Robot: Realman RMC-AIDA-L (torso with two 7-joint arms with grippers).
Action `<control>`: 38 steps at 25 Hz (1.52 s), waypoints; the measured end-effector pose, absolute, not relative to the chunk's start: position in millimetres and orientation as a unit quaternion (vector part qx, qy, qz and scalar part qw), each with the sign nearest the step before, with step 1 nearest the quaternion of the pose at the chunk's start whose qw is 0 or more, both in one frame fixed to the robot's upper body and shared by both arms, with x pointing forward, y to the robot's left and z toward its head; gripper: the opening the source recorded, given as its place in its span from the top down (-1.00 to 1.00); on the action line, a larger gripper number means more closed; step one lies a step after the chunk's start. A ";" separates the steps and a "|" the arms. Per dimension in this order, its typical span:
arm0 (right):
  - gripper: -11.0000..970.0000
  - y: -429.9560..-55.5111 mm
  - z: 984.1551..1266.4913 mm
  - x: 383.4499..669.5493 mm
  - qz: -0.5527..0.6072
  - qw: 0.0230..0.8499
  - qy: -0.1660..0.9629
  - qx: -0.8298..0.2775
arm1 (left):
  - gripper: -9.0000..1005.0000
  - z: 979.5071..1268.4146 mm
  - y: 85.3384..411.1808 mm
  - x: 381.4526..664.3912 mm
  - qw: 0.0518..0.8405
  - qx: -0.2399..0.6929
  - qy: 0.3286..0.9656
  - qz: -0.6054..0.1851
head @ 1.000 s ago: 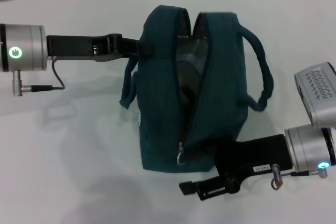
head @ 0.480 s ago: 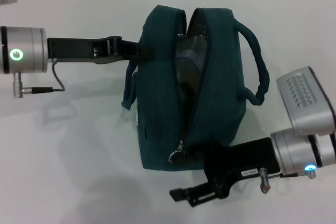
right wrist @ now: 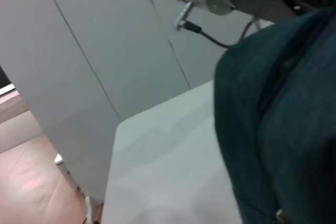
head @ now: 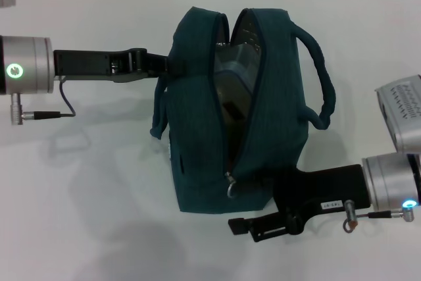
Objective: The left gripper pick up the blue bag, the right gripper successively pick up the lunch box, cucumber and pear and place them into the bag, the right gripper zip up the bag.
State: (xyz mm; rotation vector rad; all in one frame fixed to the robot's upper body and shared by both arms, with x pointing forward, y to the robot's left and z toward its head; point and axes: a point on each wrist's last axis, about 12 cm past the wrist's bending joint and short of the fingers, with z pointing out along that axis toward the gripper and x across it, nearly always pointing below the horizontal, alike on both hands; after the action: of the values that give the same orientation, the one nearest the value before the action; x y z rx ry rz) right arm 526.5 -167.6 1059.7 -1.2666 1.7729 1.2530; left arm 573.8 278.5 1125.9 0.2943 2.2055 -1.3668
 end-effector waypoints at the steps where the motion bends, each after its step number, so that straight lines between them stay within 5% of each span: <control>1: -0.68 -169.1 1059.9 527.3 0.473 0.312 0.672 -0.476 | 0.86 1125.8 278.5 573.8 0.262 0.109 0.815 -0.505; 17: -0.68 -162.5 1067.4 528.2 0.485 0.303 0.653 -0.497 | 0.86 1127.7 279.3 575.1 0.265 0.109 0.814 -0.505; 29: -0.67 -214.4 1081.2 526.5 0.517 0.306 0.665 -0.443 | 0.86 1127.5 281.3 574.5 0.265 0.106 0.815 -0.504; 38: -0.67 -187.5 1063.7 530.9 0.470 0.297 0.687 -0.466 | 0.86 1128.3 280.4 575.5 0.266 0.108 0.814 -0.505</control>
State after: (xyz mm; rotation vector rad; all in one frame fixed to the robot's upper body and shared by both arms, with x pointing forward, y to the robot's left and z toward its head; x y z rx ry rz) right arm 530.9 -187.5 1063.7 -1.2398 1.8272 1.2502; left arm 575.5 280.4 1128.3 0.2913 2.1986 -1.3642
